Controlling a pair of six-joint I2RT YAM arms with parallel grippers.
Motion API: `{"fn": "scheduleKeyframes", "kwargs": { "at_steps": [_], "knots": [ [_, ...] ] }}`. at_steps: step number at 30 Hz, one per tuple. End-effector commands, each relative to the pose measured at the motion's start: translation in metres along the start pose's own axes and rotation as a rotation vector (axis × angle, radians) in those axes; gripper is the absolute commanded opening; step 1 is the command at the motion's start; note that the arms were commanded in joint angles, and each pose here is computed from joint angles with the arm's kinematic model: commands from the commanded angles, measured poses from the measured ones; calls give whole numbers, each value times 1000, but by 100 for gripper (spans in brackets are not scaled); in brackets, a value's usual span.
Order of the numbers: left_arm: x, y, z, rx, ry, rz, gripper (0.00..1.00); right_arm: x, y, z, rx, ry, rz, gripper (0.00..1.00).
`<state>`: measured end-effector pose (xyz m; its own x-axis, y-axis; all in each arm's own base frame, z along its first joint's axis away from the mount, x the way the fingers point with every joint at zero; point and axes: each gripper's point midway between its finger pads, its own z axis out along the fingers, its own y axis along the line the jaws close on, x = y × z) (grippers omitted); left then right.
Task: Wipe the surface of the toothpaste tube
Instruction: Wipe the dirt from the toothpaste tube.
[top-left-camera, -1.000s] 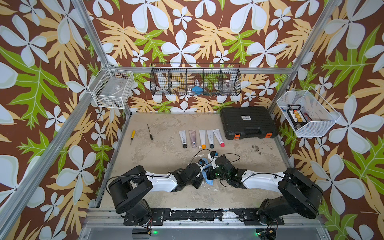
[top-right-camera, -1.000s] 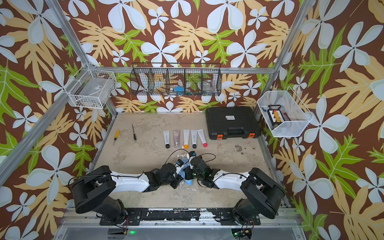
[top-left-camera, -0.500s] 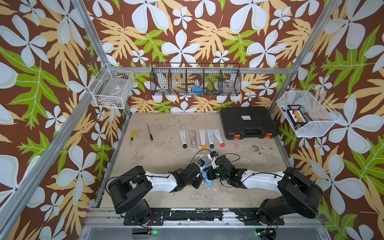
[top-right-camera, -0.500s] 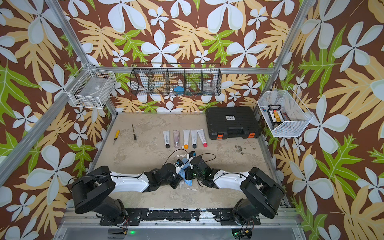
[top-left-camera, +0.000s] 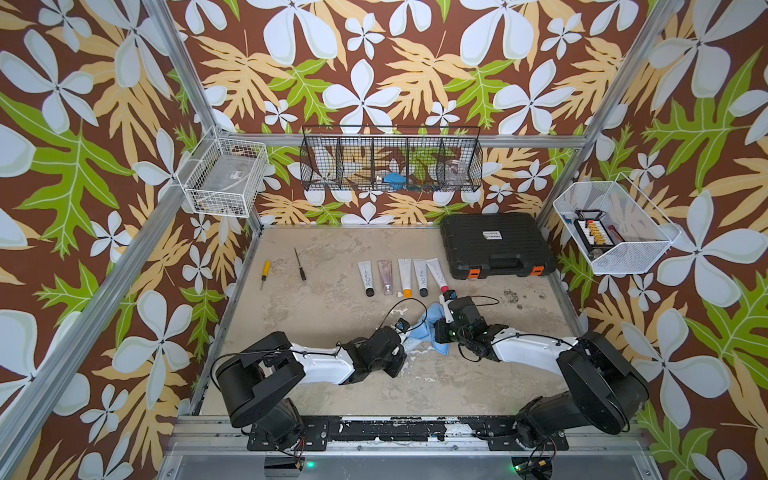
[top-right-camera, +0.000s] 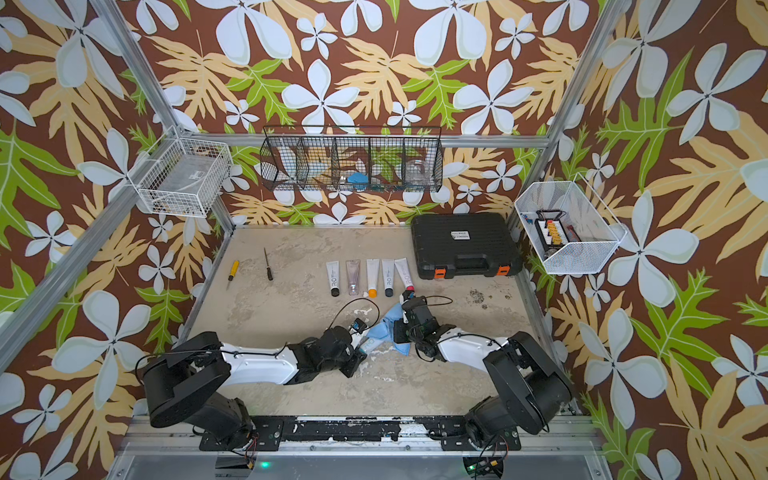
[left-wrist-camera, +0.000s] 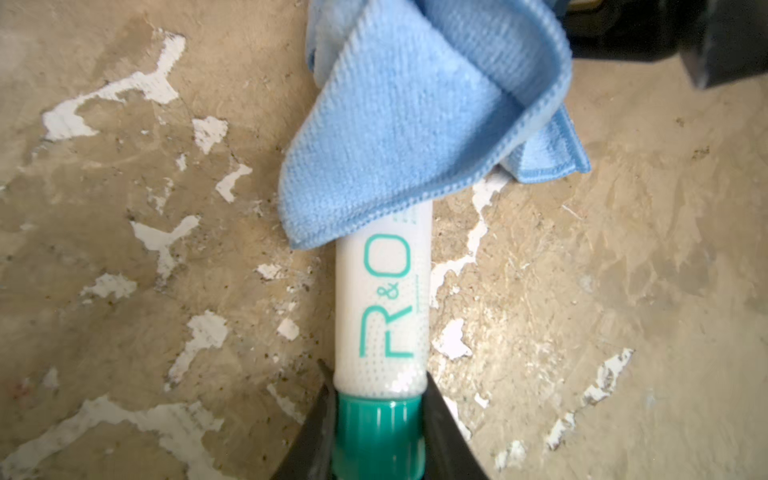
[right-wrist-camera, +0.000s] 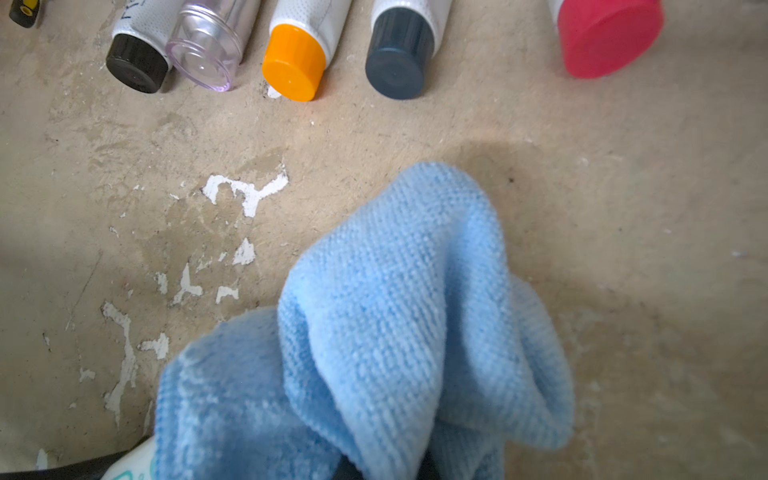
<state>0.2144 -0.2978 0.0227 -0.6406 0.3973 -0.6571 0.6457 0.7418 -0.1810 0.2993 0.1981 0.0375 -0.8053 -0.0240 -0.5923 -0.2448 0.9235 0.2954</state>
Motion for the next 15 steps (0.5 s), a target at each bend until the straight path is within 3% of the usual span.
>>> {"fn": "scheduleKeyframes", "kwargs": {
  "at_steps": [1,7,15],
  "knots": [
    [-3,-5,0,27,-6,4,5,-2,-1,-2,16,17,-39,0],
    [-4,-6,-2,33,-14,5,5,-7,20,-3,-89,8,-54,0],
    [-5,-5,-2,30,-15,6,5,22,45,7,-144,73,-51,0]
  ]
}}
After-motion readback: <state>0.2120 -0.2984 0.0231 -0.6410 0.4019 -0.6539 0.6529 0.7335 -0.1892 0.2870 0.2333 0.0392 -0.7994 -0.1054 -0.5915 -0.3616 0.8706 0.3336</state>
